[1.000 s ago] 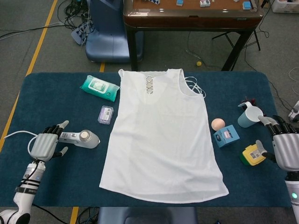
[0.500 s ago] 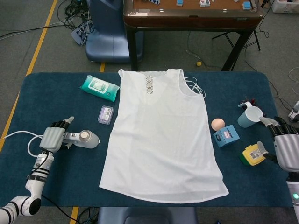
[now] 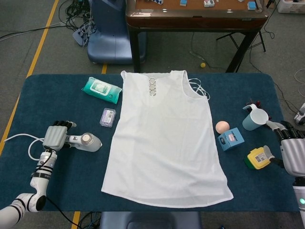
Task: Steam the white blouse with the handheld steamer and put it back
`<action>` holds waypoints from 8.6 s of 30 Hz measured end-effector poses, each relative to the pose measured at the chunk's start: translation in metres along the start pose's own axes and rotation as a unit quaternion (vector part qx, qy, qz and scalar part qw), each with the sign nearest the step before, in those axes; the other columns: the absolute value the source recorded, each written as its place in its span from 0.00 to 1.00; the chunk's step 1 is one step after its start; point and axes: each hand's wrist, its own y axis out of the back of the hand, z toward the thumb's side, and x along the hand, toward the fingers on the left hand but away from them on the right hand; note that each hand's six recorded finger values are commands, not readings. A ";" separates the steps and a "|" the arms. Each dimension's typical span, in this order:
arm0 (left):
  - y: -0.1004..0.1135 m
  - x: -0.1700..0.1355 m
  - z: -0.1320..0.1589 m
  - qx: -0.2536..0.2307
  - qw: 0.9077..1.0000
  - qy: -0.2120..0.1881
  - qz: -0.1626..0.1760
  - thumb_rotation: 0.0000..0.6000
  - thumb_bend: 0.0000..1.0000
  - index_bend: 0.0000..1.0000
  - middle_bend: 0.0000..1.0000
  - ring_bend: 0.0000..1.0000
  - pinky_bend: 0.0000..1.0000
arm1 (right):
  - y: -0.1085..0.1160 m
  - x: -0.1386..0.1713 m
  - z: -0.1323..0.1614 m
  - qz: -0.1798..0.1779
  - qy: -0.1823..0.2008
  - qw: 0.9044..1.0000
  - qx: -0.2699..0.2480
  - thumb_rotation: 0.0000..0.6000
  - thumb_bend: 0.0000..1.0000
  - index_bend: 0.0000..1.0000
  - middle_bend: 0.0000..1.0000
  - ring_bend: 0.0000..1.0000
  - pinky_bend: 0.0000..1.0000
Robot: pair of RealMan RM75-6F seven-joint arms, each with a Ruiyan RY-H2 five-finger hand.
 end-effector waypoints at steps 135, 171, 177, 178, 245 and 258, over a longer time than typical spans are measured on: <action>-0.007 0.070 0.157 -0.032 0.991 -0.125 0.029 1.00 0.22 0.90 0.74 0.62 0.63 | -0.196 0.019 0.250 0.351 0.400 0.845 -0.049 1.00 0.70 0.00 0.07 0.00 0.07; 0.000 0.018 0.259 -0.077 0.976 -0.202 0.014 1.00 0.22 0.90 0.74 0.61 0.63 | -0.192 0.026 0.247 0.347 0.403 0.845 -0.057 1.00 0.70 0.00 0.07 0.00 0.07; -0.006 0.025 0.254 -0.063 0.979 -0.192 0.017 1.00 0.22 0.90 0.74 0.61 0.62 | -0.193 0.026 0.245 0.348 0.402 0.845 -0.055 1.00 0.70 0.00 0.07 0.00 0.07; -0.007 0.026 0.252 -0.062 0.980 -0.189 0.017 1.00 0.22 0.90 0.74 0.61 0.62 | -0.192 0.026 0.245 0.348 0.402 0.846 -0.055 1.00 0.70 0.00 0.07 0.00 0.07; 0.003 -0.002 0.147 -0.024 0.989 -0.140 0.042 1.00 0.22 0.89 0.73 0.60 0.57 | -0.193 0.029 0.227 0.350 0.380 0.856 -0.019 1.00 0.70 0.00 0.08 0.00 0.02; 0.003 0.000 0.130 -0.018 0.991 -0.126 0.045 1.00 0.22 0.89 0.73 0.60 0.56 | -0.194 0.028 0.223 0.352 0.372 0.859 -0.017 1.00 0.70 0.00 0.08 0.00 0.02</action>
